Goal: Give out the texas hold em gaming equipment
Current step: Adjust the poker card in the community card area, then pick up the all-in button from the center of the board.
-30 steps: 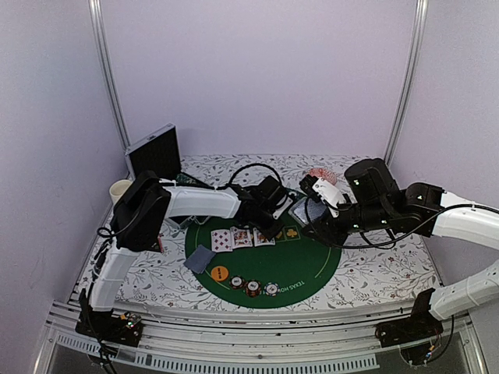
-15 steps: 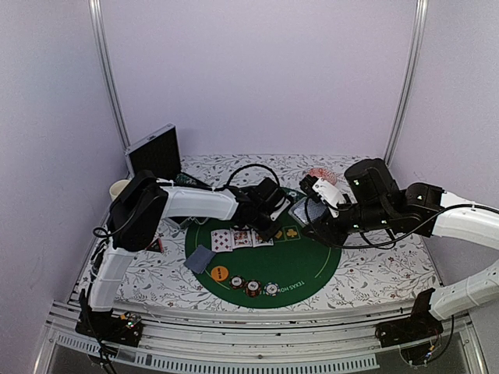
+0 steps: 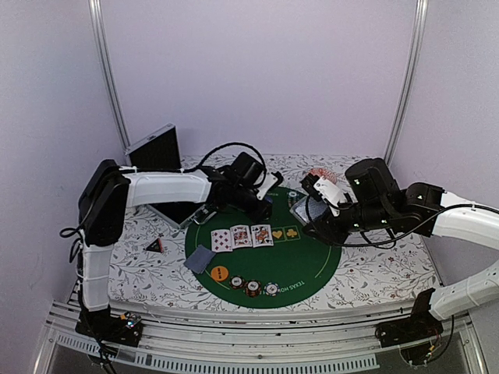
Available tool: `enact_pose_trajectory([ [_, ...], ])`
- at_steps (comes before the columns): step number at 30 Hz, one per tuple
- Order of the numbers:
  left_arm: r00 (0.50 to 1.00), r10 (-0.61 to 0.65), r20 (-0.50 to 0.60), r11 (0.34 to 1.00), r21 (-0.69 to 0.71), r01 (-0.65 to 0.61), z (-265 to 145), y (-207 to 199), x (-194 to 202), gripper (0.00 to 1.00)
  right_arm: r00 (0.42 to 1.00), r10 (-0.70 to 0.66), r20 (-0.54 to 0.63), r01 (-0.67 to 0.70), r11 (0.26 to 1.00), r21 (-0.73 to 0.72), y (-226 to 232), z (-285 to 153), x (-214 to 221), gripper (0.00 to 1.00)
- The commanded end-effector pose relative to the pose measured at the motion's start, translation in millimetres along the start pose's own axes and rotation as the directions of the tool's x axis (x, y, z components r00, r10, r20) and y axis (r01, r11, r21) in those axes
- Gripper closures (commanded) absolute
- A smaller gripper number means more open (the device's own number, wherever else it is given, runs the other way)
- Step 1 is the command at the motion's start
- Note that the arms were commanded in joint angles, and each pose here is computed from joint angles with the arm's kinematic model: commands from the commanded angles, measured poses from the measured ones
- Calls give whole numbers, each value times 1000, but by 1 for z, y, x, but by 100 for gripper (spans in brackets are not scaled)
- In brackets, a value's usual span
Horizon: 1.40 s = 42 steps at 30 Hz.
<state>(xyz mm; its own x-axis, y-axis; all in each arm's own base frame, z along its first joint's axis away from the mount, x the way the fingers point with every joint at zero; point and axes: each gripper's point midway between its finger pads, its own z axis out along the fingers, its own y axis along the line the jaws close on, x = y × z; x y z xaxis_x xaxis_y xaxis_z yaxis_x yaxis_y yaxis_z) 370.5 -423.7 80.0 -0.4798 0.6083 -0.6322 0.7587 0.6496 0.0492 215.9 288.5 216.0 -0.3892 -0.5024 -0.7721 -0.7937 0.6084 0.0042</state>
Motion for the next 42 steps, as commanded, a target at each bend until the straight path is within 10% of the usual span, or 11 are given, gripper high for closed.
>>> enact_pose_trajectory([
  [1, 991, -72, 113, 997, 45, 68, -43, 23, -24, 60, 999, 21, 48, -22, 1000, 22, -6, -7, -10, 55],
  [11, 957, -240, 162, 961, -98, 257, -104, 107, 11, 46, 996, 71, 47, -72, 997, 11, -5, -5, -7, 56],
  [18, 851, -478, 218, 805, -279, 524, -144, 173, 77, 37, 997, 83, -9, -83, 997, 11, -4, 5, 6, 56],
  [22, 800, -545, 250, 686, -415, 597, -170, 184, 126, 2, 997, 74, 3, -74, 997, 1, -3, 5, 3, 56],
  [28, 772, -623, 123, 652, -465, 600, -172, 173, 184, 2, 999, 49, 13, -49, 998, -27, 2, 6, -2, 56],
  [36, 612, -784, 103, 563, -298, 771, -177, 173, 219, 2, 999, -39, 24, 41, 996, -77, 11, 4, 0, 56],
  [42, 621, -783, 43, 538, -455, 710, -179, 188, 259, 2, 995, -81, 58, 88, 985, -145, 23, 6, 4, 55],
])
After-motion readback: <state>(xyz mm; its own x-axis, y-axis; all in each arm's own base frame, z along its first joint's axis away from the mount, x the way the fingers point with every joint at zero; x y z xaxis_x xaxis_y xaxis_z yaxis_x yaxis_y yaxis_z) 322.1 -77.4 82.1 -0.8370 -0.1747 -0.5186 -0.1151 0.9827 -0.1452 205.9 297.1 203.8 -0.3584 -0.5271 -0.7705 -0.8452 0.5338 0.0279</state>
